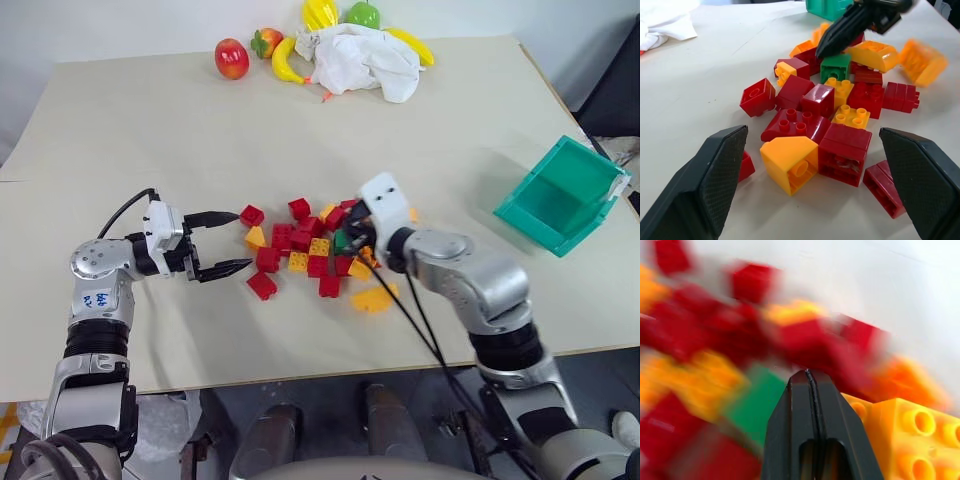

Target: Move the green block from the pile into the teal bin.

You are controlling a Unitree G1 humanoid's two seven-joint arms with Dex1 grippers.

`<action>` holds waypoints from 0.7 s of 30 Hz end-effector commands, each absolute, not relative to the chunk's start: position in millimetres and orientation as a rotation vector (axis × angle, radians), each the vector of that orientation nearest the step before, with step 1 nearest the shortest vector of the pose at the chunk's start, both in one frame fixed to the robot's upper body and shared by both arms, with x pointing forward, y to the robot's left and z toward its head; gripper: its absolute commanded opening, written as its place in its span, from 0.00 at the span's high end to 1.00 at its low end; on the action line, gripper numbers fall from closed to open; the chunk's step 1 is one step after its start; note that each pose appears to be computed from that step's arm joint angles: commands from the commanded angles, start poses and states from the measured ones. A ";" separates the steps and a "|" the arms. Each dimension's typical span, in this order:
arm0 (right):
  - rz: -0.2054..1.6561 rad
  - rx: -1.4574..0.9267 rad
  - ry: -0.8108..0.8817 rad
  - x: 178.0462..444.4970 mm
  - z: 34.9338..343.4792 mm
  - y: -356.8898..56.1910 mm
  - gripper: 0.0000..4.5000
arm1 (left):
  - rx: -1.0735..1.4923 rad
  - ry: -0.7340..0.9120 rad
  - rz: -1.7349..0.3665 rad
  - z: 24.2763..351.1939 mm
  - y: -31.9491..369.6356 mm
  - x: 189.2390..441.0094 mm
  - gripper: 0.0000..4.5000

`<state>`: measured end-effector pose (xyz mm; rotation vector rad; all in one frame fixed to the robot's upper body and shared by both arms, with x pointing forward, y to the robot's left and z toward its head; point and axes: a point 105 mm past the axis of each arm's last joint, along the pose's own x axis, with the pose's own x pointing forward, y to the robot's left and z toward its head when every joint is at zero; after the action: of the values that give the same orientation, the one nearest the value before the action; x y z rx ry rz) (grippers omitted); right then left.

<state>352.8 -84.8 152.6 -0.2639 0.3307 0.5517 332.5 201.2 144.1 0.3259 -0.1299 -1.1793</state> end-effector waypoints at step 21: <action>0.795 -0.400 0.270 267.5 215.0 -218.8 0.42 | 0.319 -0.197 -1.253 156.5 190.9 335.8 0.00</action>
<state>272.7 -214.2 201.6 -0.3699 0.3072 0.7880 336.2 188.5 149.7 0.3122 -0.1621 -1.2529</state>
